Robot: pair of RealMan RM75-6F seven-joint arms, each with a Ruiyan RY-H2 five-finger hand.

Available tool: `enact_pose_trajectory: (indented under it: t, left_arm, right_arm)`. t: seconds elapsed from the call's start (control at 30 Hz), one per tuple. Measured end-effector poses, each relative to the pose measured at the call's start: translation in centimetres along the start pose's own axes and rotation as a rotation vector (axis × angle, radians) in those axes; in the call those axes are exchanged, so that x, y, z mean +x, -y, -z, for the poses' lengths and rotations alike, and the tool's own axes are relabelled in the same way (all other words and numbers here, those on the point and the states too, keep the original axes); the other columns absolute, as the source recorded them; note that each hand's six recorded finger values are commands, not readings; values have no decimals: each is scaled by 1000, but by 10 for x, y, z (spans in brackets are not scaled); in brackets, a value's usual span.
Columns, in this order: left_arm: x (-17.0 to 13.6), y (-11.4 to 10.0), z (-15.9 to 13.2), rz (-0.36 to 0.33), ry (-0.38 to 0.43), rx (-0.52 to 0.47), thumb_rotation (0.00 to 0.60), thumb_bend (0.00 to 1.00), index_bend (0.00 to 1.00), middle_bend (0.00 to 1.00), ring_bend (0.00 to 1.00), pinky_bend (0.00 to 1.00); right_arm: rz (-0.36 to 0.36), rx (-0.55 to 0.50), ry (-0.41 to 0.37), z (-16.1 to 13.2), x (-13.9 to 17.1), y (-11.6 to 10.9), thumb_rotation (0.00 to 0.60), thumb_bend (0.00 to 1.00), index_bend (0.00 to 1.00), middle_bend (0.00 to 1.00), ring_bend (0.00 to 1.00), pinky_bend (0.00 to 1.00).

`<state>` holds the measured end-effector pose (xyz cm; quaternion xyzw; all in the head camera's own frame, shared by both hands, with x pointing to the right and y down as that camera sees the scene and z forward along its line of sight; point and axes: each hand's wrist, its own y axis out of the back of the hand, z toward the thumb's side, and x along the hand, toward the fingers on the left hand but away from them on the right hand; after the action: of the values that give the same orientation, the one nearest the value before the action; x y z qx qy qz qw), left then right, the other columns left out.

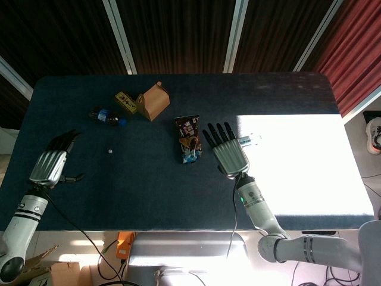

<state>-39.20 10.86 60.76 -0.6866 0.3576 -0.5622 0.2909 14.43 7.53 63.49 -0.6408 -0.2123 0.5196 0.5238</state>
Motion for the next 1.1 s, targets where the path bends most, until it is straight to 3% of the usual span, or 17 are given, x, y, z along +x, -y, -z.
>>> enact_pose_trajectory:
  t: [0.4,0.63,0.77,1.1]
  left_arm:
    - [-2,16,-4,39,7,-36,600,244,44,0,0,91]
    - [1,33,-19,59,38,-44,600,398,89,0,0,91]
    - [14,43,-28,60,41,-45,600,499,213,0,0,91]
    - [49,68,-23,81,-4,-41,600,515,285,0,0,91]
  right_arm:
    - [3,-43,-8,22,20,0,600,64,0,0,0,0]
    - [8,-127,-23,55,47,2,600,134,0,0,0,0]
    - [-6,-180,-28,77,66,9,600,187,0,0,0,0]
    - [-50,-180,-14,131,117,37,600,213,0,0,0,0]
